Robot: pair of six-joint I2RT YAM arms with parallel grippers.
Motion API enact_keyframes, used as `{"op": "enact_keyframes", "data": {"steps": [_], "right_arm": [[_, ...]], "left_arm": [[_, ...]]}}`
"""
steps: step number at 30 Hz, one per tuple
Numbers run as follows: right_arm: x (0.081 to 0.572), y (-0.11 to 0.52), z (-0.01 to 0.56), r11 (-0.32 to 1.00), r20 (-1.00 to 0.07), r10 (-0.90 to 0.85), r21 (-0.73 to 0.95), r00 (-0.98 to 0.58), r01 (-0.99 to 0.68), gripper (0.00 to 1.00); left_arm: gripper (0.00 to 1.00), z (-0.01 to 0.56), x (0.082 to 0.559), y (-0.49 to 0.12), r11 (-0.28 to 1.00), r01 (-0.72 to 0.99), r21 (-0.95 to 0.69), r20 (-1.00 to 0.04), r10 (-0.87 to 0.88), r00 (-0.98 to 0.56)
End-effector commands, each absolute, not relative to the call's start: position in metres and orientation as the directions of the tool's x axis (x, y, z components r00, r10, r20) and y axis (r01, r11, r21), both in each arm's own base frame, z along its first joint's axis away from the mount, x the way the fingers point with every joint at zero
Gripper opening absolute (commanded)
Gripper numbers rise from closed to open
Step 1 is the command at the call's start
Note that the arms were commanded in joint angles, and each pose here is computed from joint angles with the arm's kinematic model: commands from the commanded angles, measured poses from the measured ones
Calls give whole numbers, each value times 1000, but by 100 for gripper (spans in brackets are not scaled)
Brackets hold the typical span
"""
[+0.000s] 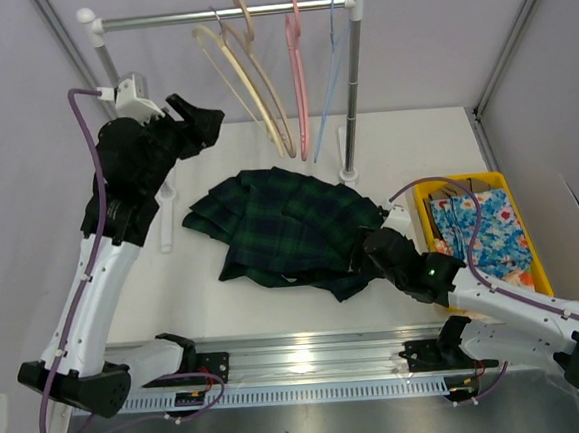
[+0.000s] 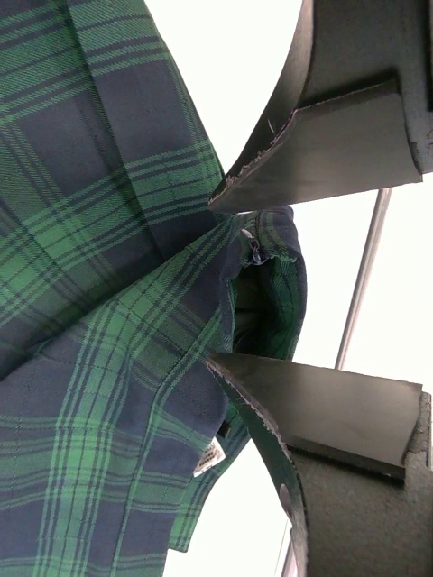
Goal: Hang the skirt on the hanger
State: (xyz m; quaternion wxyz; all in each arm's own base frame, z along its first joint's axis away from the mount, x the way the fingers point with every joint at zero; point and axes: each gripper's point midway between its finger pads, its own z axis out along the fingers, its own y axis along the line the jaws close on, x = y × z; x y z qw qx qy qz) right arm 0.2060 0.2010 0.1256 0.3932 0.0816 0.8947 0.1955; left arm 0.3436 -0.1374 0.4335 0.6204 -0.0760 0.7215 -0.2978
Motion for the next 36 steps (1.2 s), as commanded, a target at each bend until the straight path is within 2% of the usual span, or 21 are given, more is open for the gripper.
{"op": "enact_keyframes", "data": {"steps": [1,13,21,34,36], "right_arm": [[215,204,153,899,-707,328,437,-626,-22,68],[221,204,165,903,-730,319,428,-604,-40,69],[222,203,167,898,-729,325,438,-603,-45,70],[222,199,165,893,-722,335,448,-605,-40,70],[221,199,164,892,-720,336,450,-607,-41,70]], "left_arm": [[71,485,358,-138,802,255,-540,-839,-536,-89],[66,516,409,-169,871,158,-464,-883,-469,-9],[61,499,437,-181,922,72,-380,-925,-378,-43],[48,487,441,-175,952,10,-305,-950,-304,-75],[43,489,441,-173,956,5,-295,-954,-294,-68]]}}
